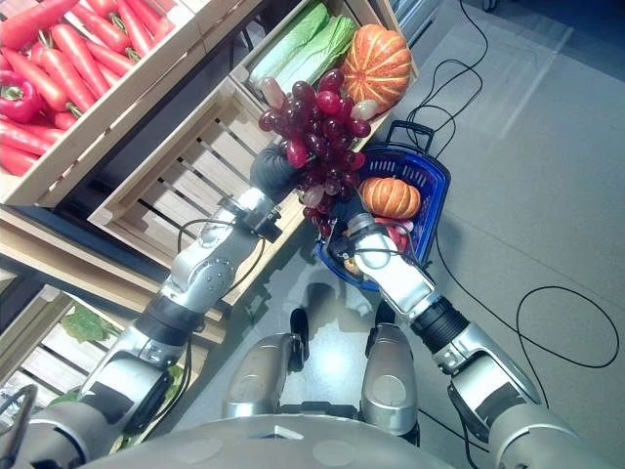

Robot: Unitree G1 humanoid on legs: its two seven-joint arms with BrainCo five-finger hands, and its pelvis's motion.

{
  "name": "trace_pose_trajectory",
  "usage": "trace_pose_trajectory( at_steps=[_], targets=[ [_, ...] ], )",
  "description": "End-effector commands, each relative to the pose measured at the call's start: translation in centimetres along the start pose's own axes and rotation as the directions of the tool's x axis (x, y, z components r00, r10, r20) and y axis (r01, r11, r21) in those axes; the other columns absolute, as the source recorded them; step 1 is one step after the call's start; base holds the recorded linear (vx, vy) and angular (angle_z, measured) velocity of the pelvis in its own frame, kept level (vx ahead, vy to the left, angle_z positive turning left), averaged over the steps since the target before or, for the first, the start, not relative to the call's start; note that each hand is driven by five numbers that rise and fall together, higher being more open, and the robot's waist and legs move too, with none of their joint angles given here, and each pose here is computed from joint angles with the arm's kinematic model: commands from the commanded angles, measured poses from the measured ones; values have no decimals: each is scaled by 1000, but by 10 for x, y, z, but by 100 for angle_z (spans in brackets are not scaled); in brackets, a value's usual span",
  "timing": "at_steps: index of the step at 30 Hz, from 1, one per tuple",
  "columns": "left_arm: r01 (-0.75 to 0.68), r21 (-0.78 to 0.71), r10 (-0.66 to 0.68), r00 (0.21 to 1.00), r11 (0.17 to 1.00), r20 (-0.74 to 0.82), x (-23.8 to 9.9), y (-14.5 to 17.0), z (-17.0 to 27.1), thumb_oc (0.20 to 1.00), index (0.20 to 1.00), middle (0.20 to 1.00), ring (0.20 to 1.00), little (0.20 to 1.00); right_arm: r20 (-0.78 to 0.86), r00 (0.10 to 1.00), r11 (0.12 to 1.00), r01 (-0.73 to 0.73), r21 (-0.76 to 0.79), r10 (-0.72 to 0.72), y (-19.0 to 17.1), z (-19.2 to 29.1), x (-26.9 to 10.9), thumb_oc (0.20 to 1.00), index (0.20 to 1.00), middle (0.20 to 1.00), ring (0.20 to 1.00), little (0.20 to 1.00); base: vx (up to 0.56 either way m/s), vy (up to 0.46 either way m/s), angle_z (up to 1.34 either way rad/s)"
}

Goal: Pick up fruits and vegetables into the basket

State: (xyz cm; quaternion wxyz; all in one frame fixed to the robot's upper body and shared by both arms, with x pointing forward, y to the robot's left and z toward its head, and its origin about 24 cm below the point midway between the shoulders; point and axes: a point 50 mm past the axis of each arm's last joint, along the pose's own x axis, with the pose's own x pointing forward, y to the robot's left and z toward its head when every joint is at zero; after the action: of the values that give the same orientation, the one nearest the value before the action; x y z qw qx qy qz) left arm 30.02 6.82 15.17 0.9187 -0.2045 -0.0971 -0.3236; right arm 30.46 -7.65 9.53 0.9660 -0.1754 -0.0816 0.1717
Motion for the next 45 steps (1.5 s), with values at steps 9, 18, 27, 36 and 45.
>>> trace_pose_trajectory(
  at_steps=[9, 18, 27, 36, 45],
  targets=[
    [-17, 603, 6, 1000, 798, 20, -13, 8, 23, 1000, 1000, 1000, 1000, 1000, 257, 966, 990, -36, 135, 0, -9, 49, 8, 200, 200, 200, 200, 200, 0, 0, 0],
    [-217, 673, -63, 928, 707, 366, -51, 20, 89, 1000, 1000, 1000, 1000, 1000, 217, 964, 980, 120, 156, -153, -56, 31, -9, 200, 200, 200, 200, 200, -11, -31, 6],
    [-314, 472, 123, 912, 824, 391, -73, 40, 69, 1000, 1000, 1000, 1000, 1000, 214, 934, 954, 256, 155, -285, -84, 21, -23, 200, 200, 200, 200, 200, -46, -37, 5],
    [-249, 311, 292, 951, 917, -98, -100, 77, -3, 1000, 1000, 1000, 1000, 1000, 131, 919, 914, 339, 222, -373, -128, 2, -33, 200, 200, 200, 200, 200, -76, -57, 7],
    [-383, 208, 434, 734, 900, -523, -183, 107, -102, 1000, 1000, 1000, 1000, 1000, -78, 929, 873, 367, 321, -362, -174, -25, -23, 200, 200, 200, 200, 200, -76, -41, 15]
  ],
)
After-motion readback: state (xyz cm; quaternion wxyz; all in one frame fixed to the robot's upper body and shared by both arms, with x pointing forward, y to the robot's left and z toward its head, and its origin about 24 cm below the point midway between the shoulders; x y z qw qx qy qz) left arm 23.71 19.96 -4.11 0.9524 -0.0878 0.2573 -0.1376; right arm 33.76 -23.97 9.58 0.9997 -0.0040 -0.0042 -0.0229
